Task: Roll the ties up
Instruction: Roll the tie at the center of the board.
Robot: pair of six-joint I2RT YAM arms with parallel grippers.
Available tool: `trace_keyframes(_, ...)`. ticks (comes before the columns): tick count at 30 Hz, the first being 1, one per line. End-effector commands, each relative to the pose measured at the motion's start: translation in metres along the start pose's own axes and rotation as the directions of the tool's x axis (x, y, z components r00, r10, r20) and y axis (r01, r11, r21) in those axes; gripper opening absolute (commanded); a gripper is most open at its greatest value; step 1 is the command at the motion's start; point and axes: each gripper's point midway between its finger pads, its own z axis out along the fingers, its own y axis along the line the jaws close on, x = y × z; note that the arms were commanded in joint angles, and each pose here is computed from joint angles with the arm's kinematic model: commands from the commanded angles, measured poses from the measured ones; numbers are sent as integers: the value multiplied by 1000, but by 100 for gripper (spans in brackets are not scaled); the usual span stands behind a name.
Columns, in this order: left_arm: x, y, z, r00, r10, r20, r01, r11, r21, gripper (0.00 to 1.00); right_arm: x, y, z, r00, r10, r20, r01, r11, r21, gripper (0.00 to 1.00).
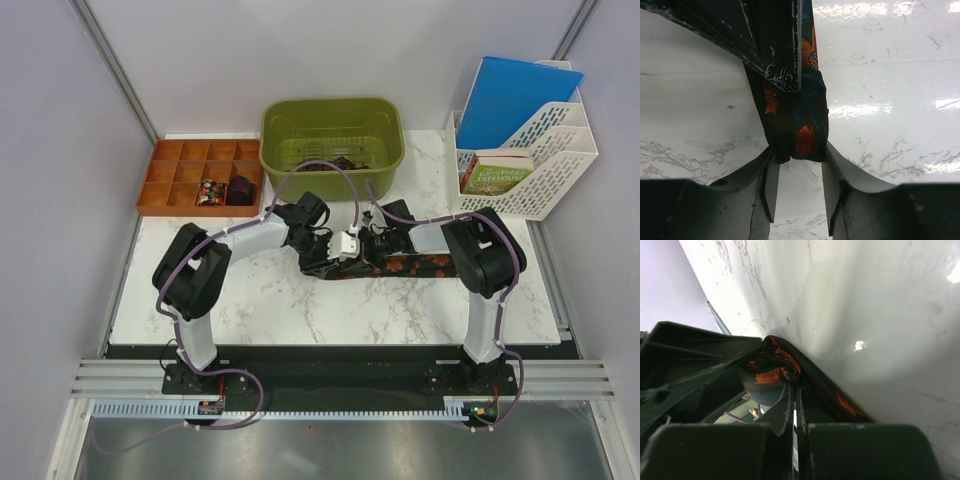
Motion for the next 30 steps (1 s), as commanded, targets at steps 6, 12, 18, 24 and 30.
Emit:
trace_keyframes(6,-44,-1,-17,990,-34,134,27,998,53,43,-10,-37,10,999,-20,47,14,992,128,0)
trace_keyframes(12,-66,2,-4,984,-37,175,27,998,58,43,-7,-35,17,999,-19,34,14,991,133,0)
trace_keyframes(18,-69,-3,23,990,-59,129,51,996,67,43,-7,-27,20,999,4,40,-7,995,95,0)
trace_keyframes(24,-44,-17,51,1000,-28,2,28,997,72,41,-5,-16,18,999,12,32,-13,999,38,0)
trace_keyframes(30,-23,-28,60,993,-21,-120,33,995,98,23,-7,3,9,1000,-10,27,11,1000,-13,8)
